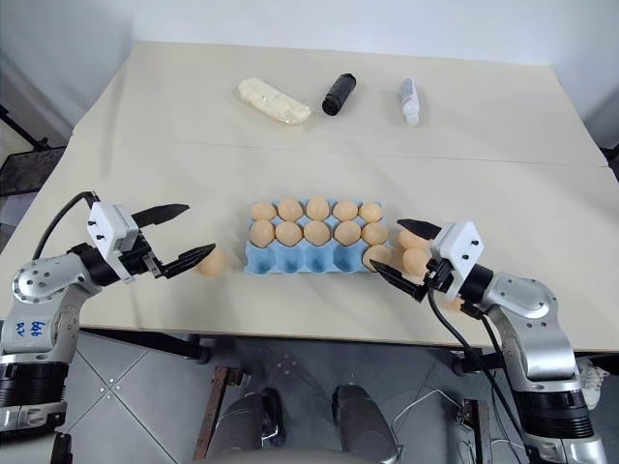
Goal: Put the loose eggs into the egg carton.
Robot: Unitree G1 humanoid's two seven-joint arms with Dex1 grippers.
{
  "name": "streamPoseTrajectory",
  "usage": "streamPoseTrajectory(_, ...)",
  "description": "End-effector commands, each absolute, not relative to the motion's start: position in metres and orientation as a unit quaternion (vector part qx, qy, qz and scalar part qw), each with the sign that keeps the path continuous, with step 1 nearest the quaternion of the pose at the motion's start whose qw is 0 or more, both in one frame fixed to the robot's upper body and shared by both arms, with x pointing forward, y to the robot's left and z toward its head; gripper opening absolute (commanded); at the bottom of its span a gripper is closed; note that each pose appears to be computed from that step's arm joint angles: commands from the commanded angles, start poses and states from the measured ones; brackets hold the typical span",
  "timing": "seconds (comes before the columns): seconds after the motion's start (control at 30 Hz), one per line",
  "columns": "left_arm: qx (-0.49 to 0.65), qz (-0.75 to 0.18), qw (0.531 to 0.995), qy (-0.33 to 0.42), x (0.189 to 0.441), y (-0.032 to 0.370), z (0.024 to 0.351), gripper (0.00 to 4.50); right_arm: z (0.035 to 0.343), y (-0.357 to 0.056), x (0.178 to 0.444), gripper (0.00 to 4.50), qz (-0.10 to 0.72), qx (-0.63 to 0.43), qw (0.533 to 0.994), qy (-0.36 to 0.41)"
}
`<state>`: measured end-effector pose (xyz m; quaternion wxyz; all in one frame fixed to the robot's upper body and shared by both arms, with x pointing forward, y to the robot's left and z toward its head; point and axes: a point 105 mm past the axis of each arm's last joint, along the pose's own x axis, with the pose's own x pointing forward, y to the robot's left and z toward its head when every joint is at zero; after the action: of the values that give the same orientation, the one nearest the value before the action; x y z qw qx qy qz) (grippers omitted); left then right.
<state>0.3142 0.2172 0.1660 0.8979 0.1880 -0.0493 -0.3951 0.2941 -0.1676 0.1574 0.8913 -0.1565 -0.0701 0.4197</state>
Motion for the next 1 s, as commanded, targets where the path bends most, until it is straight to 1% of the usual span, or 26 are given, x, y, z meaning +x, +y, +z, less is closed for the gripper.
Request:
streamPoseTrajectory(0.03,0.2,-0.396,0.893,-0.072,0.31,0.215,0.178,4.48,0.169,-0.171,0.293,4.5,0.406,-0.163,0.894,-0.099)
streamPoseTrajectory(0.13,0.182,-0.416,0.887,-0.081,0.309,0.204,0.181,4.48,0.175,-0.178,0.292,4.5,0.387,-0.173,0.899,-0.112)
streamPoseTrajectory(0.2,0.185,-0.446,0.872,-0.082,0.306,0.192,0.179,4.48,0.177,-0.186,0.289,4.5,0.372,-0.174,0.905,-0.111)
streamPoseTrajectory(0.27,0.181,-0.478,0.855,-0.083,0.303,0.177,0.178,4.48,0.178,-0.196,0.283,4.5,0.354,-0.177,0.912,-0.107)
streamPoseTrajectory(0.4,0.187,-0.539,0.816,-0.092,0.3,0.149,0.175,4.48,0.176,-0.225,0.261,4.5,0.3,-0.186,0.931,-0.093)
streamPoseTrajectory(0.53,0.243,-0.618,0.743,-0.089,0.293,0.12,0.161,4.48,0.15,-0.271,0.218,4.5,0.213,-0.204,0.955,-0.033)
streamPoseTrajectory(0.6,0.239,-0.632,0.732,-0.088,0.291,0.115,0.155,4.48,0.14,-0.285,0.206,4.5,0.18,-0.2,0.963,-0.018)
streamPoseTrajectory(0.67,0.231,-0.644,0.725,-0.085,0.288,0.113,0.151,4.48,0.13,-0.291,0.199,4.5,0.165,-0.197,0.966,-0.004)
streamPoseTrajectory(0.73,0.226,-0.65,0.721,-0.082,0.286,0.113,0.149,4.48,0.121,-0.295,0.195,4.5,0.162,-0.194,0.967,0.009)
streamPoseTrajectory(0.83,0.224,-0.649,0.723,-0.078,0.287,0.116,0.147,4.48,0.115,-0.296,0.198,4.5,0.169,-0.19,0.967,0.019)
streamPoseTrajectory(1.0,0.224,-0.638,0.733,-0.073,0.29,0.123,0.146,4.48,0.111,-0.294,0.222,4.5,0.205,-0.191,0.96,0.028)
